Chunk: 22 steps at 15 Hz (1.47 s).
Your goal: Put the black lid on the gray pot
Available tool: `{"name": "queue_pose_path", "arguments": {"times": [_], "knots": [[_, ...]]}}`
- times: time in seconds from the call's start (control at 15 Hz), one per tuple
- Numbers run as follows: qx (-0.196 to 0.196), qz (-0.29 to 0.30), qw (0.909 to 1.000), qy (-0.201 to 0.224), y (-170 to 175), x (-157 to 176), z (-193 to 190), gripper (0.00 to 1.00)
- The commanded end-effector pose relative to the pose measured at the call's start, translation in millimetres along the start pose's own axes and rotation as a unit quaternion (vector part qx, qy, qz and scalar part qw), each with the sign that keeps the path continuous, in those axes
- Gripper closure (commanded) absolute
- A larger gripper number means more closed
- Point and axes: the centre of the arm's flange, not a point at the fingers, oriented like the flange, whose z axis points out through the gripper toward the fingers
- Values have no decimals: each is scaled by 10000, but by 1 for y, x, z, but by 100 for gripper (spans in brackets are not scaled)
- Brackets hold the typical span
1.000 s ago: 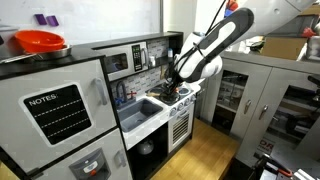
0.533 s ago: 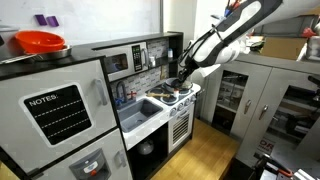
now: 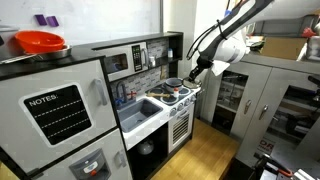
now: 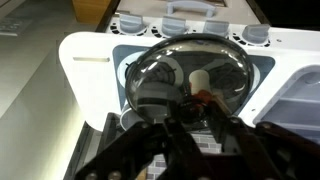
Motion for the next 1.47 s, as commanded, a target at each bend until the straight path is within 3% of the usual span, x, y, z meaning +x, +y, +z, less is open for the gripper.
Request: {"name": "queue_pose_path", "arguments": {"times": [0.0, 0.47, 0.53, 0.93, 1.4], "knots": [[15, -45, 10000, 57, 4, 2, 0, 67], [37, -116, 9999, 114, 6, 5, 0, 67], [37, -115, 9999, 114, 6, 5, 0, 92], [5, -8, 9999, 165, 34, 11, 6, 92], [190, 5, 9992, 338, 58, 47, 28, 92]]}}
